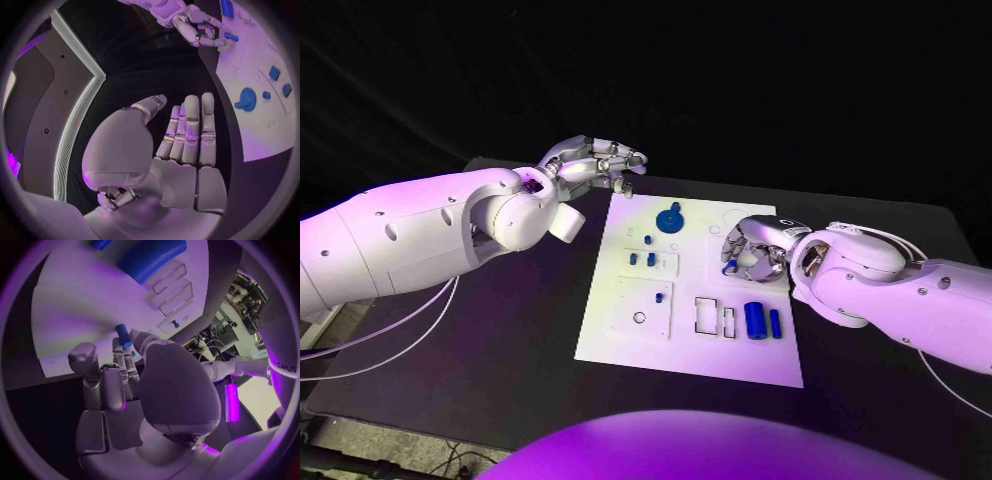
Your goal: Assemble the parts on the task board
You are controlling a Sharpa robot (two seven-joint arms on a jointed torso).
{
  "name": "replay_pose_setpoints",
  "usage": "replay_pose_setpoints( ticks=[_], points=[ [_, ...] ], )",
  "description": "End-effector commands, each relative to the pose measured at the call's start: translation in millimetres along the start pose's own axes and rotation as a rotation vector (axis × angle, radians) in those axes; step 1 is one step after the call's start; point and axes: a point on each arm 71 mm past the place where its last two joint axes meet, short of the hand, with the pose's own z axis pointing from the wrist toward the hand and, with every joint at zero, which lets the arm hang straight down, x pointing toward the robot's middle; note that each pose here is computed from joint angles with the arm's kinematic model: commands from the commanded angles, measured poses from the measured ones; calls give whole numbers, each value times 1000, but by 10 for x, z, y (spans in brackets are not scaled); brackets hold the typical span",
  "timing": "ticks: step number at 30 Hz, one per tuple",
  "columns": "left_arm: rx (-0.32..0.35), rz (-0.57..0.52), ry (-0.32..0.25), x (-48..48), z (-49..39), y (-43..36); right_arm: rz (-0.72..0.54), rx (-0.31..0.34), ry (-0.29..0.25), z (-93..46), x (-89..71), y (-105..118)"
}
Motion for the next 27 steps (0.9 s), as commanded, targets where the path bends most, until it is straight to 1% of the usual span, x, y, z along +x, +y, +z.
replay_pose_setpoints(
  ticks=[1, 20, 23, 27],
  points=[
    [6, -3, 16, 20, 4, -13, -27, -6, 12, -2, 25, 8],
    [2, -2, 15, 14, 0, -10, -40, -6, 21, -2, 37, 13],
    [2, -2, 14, 14, -1, -10, -39, -7, 16, -1, 34, 17],
    [1, -2, 15, 16, -1, -10, -33, -11, -8, 1, 18, 22]
  ],
)
